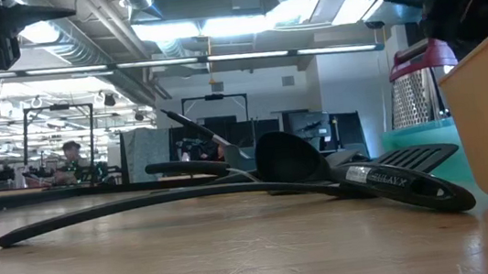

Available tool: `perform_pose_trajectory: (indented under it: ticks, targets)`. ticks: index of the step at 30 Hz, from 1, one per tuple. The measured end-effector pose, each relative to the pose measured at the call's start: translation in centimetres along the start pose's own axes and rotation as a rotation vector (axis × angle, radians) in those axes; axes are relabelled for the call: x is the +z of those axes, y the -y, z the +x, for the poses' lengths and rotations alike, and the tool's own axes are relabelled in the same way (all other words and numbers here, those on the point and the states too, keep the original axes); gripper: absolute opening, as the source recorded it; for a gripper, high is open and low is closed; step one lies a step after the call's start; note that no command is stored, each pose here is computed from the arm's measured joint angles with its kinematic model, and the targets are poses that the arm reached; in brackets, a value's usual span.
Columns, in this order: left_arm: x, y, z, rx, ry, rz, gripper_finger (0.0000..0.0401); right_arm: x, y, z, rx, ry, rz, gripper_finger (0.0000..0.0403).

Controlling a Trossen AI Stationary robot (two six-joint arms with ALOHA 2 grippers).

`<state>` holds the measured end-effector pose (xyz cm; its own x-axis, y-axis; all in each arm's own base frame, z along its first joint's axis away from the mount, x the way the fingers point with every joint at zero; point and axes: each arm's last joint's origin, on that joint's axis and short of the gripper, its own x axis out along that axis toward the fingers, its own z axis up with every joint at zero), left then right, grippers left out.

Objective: Pick & Place Kitchen Items
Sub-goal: Put the small blue spatula into the yellow bin, then put the black serving spoon into the green bin

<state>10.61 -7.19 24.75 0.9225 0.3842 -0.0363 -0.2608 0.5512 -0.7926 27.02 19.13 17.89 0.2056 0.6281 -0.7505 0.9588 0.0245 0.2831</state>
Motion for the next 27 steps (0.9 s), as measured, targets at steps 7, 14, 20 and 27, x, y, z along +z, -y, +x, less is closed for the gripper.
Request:
perform_pose_trajectory:
  ticks: [7,14,20,27]
  targets:
    - [0.0,0.1,0.0,-0.004,0.0,-0.008,0.0132,0.5,0.1,-0.1,-0.02,0.027,0.023,0.0057]
    - [0.0,0.1,0.0,-0.005,-0.001,-0.008,0.0132,0.5,0.0,-0.1,0.002,0.046,0.026,0.0076]
    - [0.0,0.1,0.0,-0.007,-0.002,-0.012,0.0132,0.5,-0.3,-0.3,0.014,0.036,-0.017,0.0114]
    - [0.0,0.1,0.0,-0.014,-0.012,-0.022,0.0132,-0.8,-2.6,-1.7,0.101,0.018,-0.212,0.0137]
